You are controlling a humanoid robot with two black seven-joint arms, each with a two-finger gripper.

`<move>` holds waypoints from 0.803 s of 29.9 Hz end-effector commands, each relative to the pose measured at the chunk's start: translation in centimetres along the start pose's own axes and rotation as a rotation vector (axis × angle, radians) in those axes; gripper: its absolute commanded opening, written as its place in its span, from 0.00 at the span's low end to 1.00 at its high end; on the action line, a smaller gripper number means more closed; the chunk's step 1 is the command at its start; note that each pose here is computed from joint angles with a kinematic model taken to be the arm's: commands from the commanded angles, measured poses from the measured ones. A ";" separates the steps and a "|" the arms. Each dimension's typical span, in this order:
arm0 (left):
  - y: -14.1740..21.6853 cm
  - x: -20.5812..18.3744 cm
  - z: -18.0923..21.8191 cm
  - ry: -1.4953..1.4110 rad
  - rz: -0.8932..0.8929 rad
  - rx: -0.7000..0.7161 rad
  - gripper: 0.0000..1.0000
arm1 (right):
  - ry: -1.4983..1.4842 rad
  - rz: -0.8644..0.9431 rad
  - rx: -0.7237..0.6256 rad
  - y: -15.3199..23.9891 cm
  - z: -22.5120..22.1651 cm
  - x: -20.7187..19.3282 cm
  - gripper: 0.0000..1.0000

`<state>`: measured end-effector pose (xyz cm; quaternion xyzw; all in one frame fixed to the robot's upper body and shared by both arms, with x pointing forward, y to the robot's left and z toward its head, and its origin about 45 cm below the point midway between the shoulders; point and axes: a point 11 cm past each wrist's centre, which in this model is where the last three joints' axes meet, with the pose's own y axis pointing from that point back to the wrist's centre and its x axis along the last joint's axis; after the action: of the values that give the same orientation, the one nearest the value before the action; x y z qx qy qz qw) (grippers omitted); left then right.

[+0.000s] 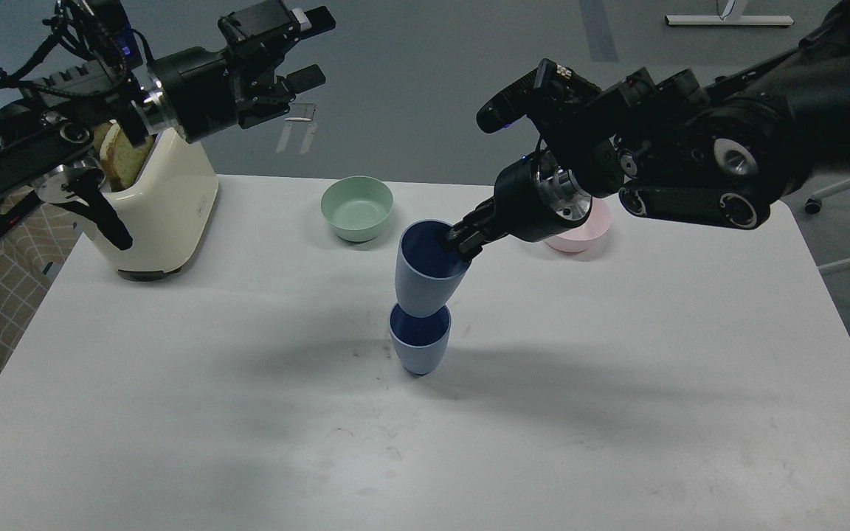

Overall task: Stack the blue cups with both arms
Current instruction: 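Carry the cup over the centered cup and lower it inside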

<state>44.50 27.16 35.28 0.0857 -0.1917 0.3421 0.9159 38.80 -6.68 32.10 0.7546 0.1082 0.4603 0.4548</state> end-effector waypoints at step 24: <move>0.1 0.1 0.0 -0.001 0.002 0.000 0.96 | -0.014 -0.015 0.010 -0.3 -0.1 -0.6 0.19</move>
<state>44.50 27.23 35.34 0.0856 -0.1921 0.3429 0.9155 38.45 -6.78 31.51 0.7594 0.1131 0.4509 0.4553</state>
